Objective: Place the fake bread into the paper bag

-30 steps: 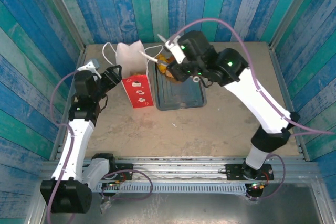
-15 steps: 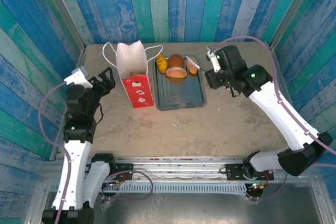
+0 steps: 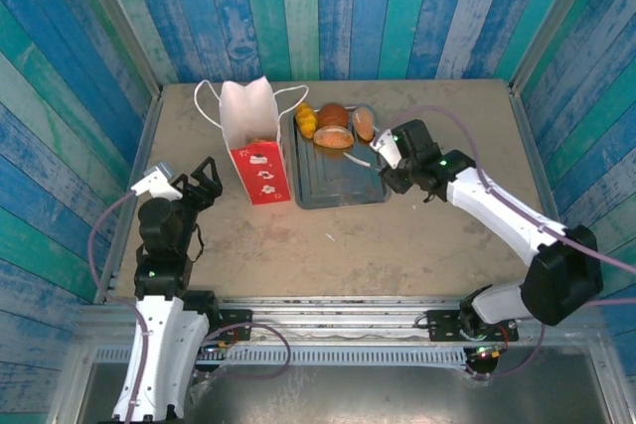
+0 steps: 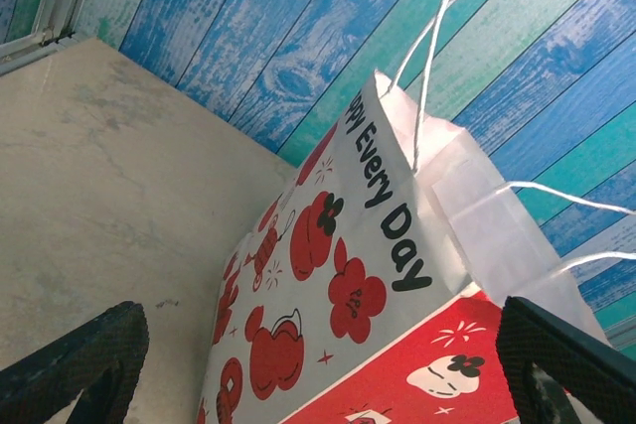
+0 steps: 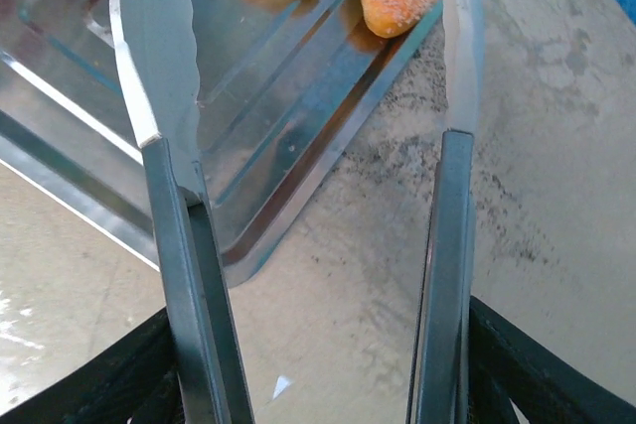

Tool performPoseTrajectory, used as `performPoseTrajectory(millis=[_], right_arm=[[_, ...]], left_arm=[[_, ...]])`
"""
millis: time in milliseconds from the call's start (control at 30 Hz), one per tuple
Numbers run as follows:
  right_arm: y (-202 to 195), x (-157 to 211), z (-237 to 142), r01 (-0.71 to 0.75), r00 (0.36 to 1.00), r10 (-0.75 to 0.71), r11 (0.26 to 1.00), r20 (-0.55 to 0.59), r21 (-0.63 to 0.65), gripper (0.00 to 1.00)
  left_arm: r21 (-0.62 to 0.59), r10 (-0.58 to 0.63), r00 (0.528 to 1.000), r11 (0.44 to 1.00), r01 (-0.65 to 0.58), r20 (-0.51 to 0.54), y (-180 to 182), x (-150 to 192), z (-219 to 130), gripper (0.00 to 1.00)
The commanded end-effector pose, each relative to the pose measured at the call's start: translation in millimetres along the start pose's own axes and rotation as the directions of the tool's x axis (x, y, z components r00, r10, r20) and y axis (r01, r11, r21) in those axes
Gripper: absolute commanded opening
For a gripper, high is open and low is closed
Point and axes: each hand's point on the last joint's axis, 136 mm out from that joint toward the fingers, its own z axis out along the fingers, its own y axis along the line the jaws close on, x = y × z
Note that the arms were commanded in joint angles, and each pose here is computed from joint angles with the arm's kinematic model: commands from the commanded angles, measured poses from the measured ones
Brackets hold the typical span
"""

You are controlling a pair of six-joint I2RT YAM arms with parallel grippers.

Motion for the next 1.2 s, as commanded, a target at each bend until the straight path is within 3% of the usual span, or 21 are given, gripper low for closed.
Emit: performPoseTrajectory(millis=[0, 367, 1167], right_arm=[[-8, -24, 16, 0.139, 0.987, -0.142, 0.989, 0.069, 0.051, 0.68], [-9, -40, 78, 0.268, 0.963, -0.266, 0.962, -0.031, 0.047, 0.69], [-9, -52, 133, 0.316, 0.947, -0.312, 0.947, -0.081, 0.054, 0.68]], left_arm=[[-0.007, 0.021, 1.0, 1.0, -0.021, 0.02, 1, -4, -4, 0.94], [-0.022, -0.054, 0.998, 0.998, 0.055, 0.01, 9, 5, -6, 0.94], [-0.072, 0.005, 1.0, 0.997, -0.003, 0.018, 8, -9, -16, 0.94]])
